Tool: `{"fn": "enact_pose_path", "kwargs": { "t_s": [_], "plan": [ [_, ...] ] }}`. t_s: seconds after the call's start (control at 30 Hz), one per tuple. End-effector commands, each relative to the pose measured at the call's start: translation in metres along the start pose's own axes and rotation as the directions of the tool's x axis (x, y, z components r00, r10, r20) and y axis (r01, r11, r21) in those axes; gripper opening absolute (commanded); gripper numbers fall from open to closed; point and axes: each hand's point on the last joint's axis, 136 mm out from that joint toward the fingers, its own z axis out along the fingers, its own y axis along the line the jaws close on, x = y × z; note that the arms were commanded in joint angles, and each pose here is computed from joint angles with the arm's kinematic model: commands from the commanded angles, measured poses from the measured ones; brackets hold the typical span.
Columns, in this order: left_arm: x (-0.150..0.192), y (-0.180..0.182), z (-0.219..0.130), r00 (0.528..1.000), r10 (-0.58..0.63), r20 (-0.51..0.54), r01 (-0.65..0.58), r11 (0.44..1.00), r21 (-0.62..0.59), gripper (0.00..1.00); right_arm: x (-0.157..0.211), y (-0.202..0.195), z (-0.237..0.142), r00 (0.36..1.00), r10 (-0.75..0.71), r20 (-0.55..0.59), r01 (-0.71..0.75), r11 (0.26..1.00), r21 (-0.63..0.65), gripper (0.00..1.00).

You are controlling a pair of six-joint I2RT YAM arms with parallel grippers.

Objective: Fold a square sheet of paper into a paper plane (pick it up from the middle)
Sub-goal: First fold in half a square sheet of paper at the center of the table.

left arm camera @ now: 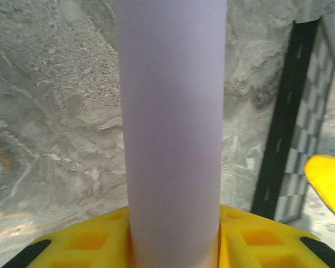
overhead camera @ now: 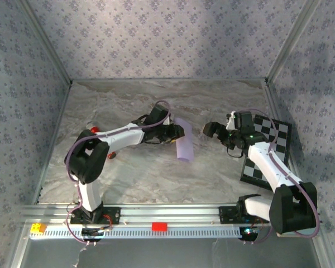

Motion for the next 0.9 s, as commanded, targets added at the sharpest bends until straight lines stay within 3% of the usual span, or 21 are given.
{"fn": "enact_pose_path", "kwargs": {
  "t_s": [0.0,0.47,0.63,0.7,0.87],
  "plan": [
    [0.0,-0.027,0.007,0.998,-0.032,-0.058,0.041,0.985,0.169,0.38,0.005,0.016,0.001,0.999,-0.003,-0.037,-0.001,0.994,-0.105,0.99],
    [0.014,0.066,0.025,0.997,-0.055,-0.053,0.046,0.985,-0.166,0.41,0.037,0.031,0.032,0.98,-0.068,-0.185,0.034,0.984,-0.176,0.92],
    [0.008,0.074,0.02,1.0,-0.025,-0.015,0.021,0.975,-0.221,0.52,0.043,0.03,0.041,0.977,-0.062,-0.203,0.027,0.985,-0.171,0.91],
    [0.006,0.078,0.018,1.0,-0.018,0.002,0.018,0.97,-0.243,0.61,0.044,0.028,0.043,0.976,-0.059,-0.208,0.024,0.986,-0.167,0.91],
    [0.0,0.083,0.011,0.999,0.01,0.039,0.002,0.956,-0.292,0.62,0.047,0.025,0.047,0.975,-0.058,-0.217,0.023,0.987,-0.161,0.91]
  ]
}}
